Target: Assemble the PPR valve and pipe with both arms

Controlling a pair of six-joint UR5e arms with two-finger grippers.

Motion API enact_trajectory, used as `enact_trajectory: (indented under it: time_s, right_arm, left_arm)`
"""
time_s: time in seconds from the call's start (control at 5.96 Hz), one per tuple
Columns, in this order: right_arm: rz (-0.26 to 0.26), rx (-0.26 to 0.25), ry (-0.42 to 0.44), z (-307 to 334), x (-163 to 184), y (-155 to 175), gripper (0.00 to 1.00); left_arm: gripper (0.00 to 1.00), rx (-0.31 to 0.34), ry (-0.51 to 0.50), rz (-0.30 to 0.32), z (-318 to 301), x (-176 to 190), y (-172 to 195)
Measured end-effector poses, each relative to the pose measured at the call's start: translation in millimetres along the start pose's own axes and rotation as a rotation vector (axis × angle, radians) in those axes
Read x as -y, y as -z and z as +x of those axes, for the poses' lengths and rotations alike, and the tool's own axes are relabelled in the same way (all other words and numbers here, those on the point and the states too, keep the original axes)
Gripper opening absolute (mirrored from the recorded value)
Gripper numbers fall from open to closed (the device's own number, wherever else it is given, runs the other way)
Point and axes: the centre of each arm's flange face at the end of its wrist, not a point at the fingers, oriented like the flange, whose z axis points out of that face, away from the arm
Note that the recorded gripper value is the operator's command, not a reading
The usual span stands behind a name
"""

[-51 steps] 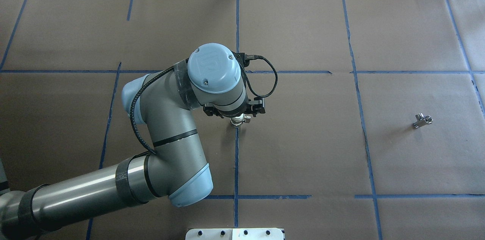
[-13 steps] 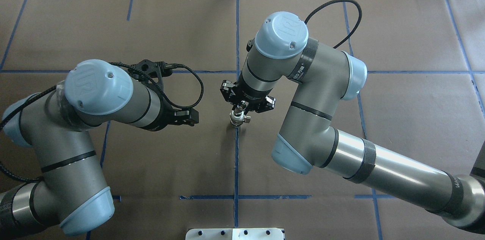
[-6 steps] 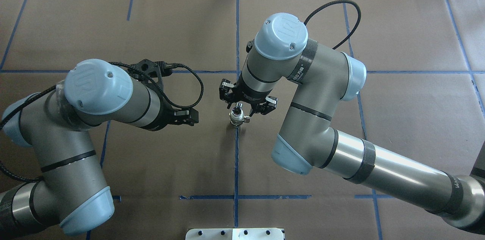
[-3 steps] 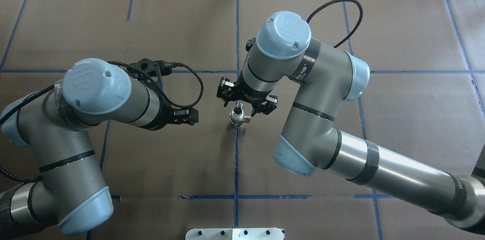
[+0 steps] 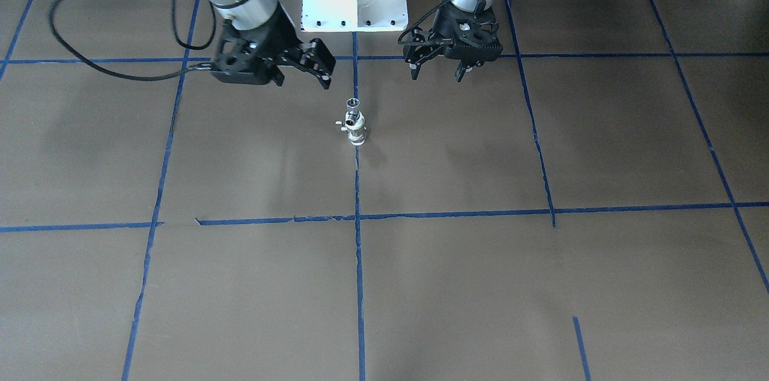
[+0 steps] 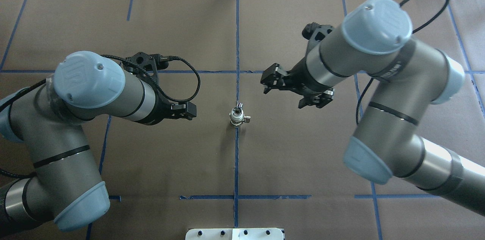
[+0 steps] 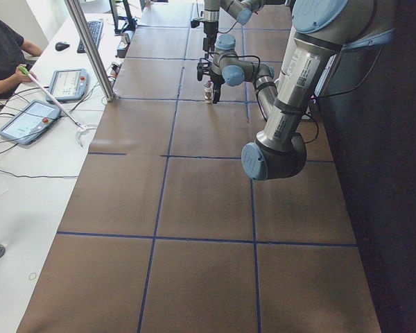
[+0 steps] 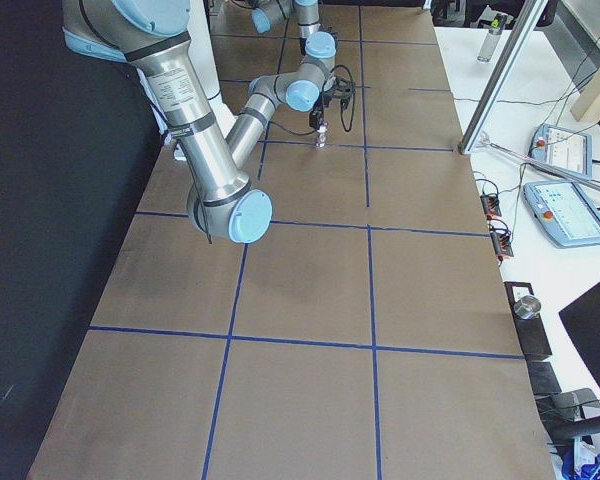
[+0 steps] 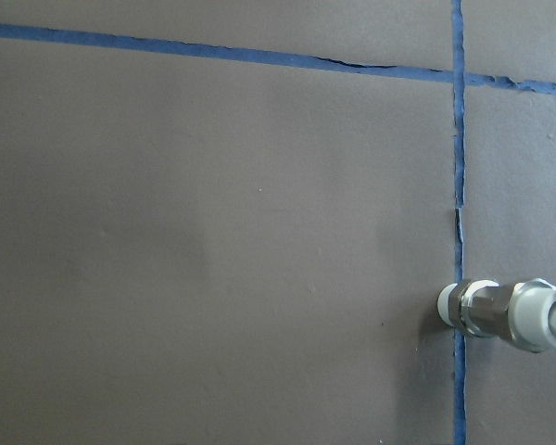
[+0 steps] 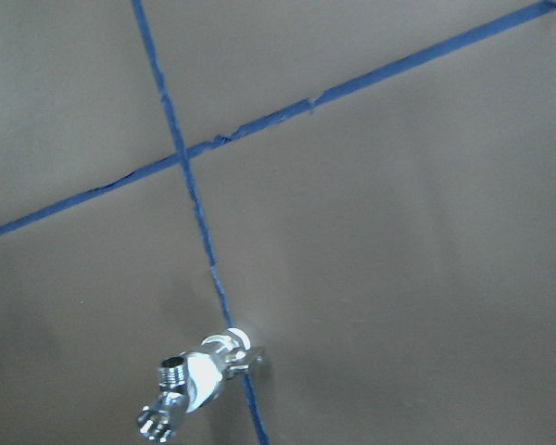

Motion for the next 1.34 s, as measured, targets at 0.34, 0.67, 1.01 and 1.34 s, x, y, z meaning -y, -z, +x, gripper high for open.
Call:
enact_trajectory:
  time_s: [0.34,0.67,1.01,1.34]
  right_arm:
    - [0.069,-0.064,0.046,102,48,47,1.00]
    - [0.083,-0.157,0.203,220,114,96,1.00]
    - [0.071,-0.210,0.355,363,186,151,1.00]
    - [-0.014,-0.279,0.468,452,225,177,1.00]
  left_arm:
    - [1.00,0.014,-0.013,-0.024,-40,30,13]
    - [1.00,0.060,-0.104,-0.047,-117,74,31]
    - [1.00,0.091,-0.218,-0.081,-235,114,68]
    - [1.00,0.153,-0.333,-0.081,-369,133,112]
